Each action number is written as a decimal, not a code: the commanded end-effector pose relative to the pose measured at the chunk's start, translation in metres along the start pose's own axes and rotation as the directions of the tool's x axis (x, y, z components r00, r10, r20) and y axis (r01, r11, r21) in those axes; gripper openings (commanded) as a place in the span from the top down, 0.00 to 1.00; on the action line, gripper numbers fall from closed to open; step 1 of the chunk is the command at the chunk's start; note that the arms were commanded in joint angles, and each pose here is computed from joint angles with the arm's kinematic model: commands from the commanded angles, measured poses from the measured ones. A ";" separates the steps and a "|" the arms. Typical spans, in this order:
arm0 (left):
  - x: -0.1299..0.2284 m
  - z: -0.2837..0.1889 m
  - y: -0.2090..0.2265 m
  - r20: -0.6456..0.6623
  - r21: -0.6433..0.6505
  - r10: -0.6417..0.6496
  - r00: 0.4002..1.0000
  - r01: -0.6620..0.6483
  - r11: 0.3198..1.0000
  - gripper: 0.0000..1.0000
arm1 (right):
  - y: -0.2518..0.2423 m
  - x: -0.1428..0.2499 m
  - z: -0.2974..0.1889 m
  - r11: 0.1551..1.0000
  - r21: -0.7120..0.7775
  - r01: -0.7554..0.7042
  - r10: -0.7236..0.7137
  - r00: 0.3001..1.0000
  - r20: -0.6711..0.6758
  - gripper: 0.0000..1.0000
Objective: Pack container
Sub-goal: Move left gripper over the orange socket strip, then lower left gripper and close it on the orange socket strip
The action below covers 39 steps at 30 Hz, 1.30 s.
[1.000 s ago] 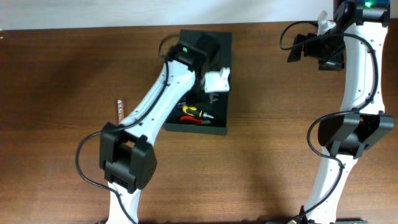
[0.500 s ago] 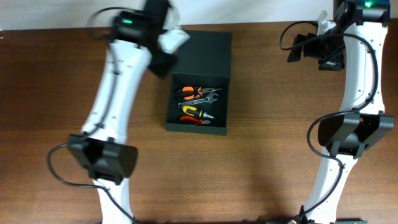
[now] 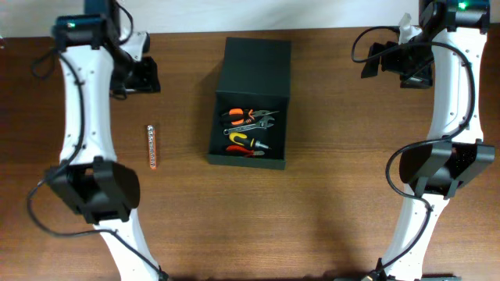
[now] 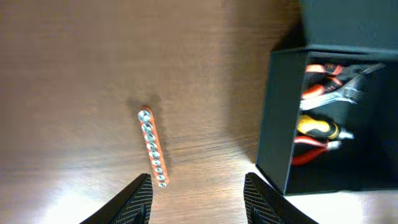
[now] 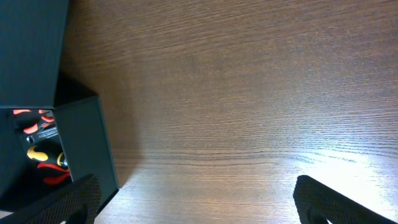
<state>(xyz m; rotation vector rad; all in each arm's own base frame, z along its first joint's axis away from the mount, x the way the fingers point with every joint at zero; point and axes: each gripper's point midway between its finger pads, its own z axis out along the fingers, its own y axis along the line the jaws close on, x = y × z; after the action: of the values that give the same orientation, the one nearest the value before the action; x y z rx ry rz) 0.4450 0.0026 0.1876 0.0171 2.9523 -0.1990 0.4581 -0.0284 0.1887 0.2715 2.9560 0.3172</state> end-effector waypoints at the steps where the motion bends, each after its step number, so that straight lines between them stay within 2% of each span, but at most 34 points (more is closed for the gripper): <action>1: 0.018 0.056 0.010 -0.144 -0.069 -0.189 0.971 0.180 0.981 0.51 | 0.004 0.002 -0.015 1.000 -0.007 0.001 -0.001 1.000 0.030 0.01; 3: 0.029 0.075 0.012 -0.193 -0.086 -0.241 0.951 0.228 0.970 0.51 | 0.004 0.003 -0.015 1.000 -0.007 0.000 0.000 1.000 0.026 0.01; 11: 0.065 0.118 0.018 -0.313 -0.118 -0.261 0.913 0.235 0.965 0.54 | 0.004 0.003 -0.015 1.000 -0.007 0.000 0.000 1.000 0.024 0.01; 25: 0.071 0.123 0.050 -0.292 -0.269 -0.264 0.919 0.186 0.945 0.53 | 0.004 0.004 -0.015 1.000 -0.007 -0.001 0.001 1.000 0.022 0.01; 27: 0.070 0.122 0.057 -0.284 -0.299 -0.265 0.921 0.177 0.938 0.48 | 0.004 0.004 -0.015 1.000 -0.007 -0.001 0.001 1.000 0.022 0.01; 33: 0.065 0.125 0.059 -0.282 -0.205 -0.229 0.932 0.174 0.963 0.48 | 0.004 0.004 -0.015 1.000 -0.007 -0.001 0.001 1.000 0.022 0.01; 39: 0.060 0.126 0.070 -0.251 -0.208 -0.250 0.935 0.200 0.957 0.47 | 0.004 0.004 -0.015 1.000 -0.007 -0.001 0.001 1.000 0.022 0.01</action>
<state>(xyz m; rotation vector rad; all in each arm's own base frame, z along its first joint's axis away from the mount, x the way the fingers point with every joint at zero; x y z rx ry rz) 0.4106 0.0532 0.0433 -0.3621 3.2407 0.0794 0.4576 -0.0283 0.1885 0.2727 2.9584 0.3183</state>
